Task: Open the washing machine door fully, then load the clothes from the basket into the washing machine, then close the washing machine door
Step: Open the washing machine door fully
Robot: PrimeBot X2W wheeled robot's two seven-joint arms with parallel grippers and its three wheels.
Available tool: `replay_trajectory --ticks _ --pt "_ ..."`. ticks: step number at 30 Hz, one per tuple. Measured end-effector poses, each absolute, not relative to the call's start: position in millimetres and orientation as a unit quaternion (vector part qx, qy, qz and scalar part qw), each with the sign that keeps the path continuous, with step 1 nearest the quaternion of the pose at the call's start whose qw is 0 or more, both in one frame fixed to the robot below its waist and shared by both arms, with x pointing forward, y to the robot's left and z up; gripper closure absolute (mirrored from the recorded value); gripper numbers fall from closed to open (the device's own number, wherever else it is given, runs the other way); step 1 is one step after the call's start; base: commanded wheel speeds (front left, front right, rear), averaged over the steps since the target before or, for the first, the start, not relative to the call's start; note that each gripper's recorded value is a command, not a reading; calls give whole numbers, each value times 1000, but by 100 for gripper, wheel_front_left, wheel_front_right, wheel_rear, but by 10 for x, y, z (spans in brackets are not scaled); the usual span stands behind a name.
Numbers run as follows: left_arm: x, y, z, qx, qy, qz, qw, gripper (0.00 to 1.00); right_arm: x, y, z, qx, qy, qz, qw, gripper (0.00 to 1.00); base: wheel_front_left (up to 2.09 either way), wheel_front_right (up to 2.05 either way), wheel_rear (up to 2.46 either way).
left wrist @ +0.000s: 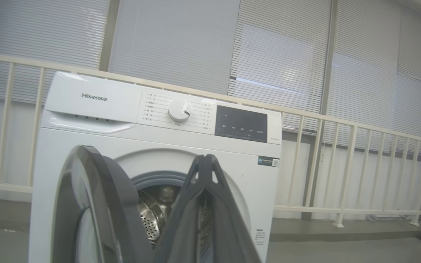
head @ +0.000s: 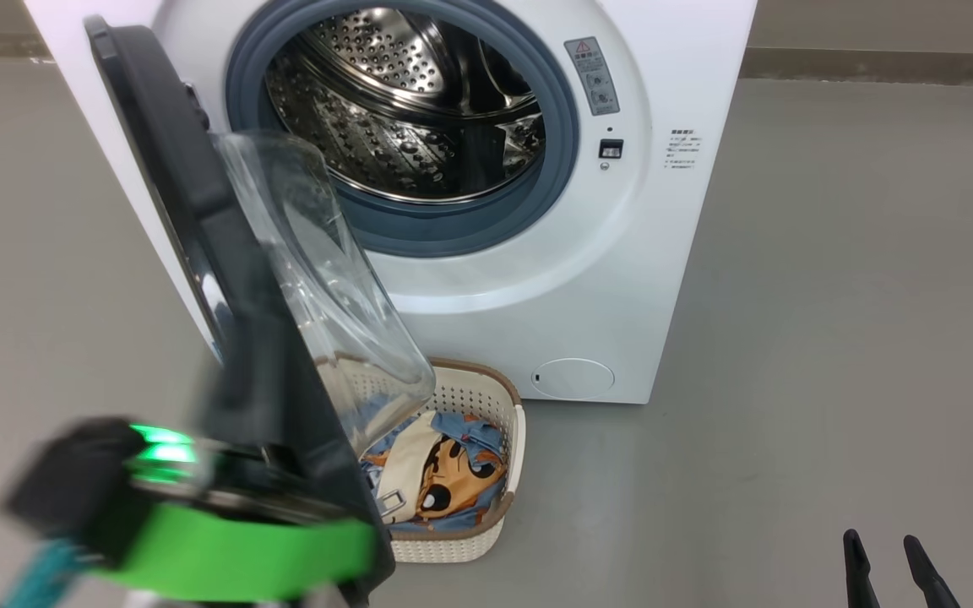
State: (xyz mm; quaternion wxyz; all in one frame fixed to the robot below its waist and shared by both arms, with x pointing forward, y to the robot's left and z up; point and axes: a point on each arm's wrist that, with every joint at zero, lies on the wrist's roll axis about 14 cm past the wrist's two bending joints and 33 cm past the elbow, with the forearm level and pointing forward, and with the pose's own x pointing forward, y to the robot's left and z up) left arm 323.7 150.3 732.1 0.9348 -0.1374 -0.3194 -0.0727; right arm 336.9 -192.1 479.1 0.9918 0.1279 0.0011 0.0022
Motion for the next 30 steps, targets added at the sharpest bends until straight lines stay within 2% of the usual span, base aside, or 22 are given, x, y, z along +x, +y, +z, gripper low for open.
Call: replay_trajectory --ticks 3,6,10,15,20,30 --pt "3212 1034 7215 -174 -264 -144 938 100 3379 -1898 4783 129 3 5 992 0 0 0 0" --pt "3178 730 6961 -206 -195 -179 942 100 3385 -1891 4774 129 4 6 992 0 0 0 0" --pt "3219 624 6467 -218 -97 -172 956 100 3394 -1882 4755 133 7 6 991 0 0 0 0" --pt "3235 648 5844 -256 6 -142 956 100 3412 -1875 4729 133 12 7 991 0 0 0 0" --pt "3274 762 5531 -250 32 -106 962 100 3435 -1841 4709 133 16 12 991 0 0 0 0" --pt "3277 895 5442 -249 16 -69 966 100 3492 -1750 4688 133 21 26 991 0 0 0 0"
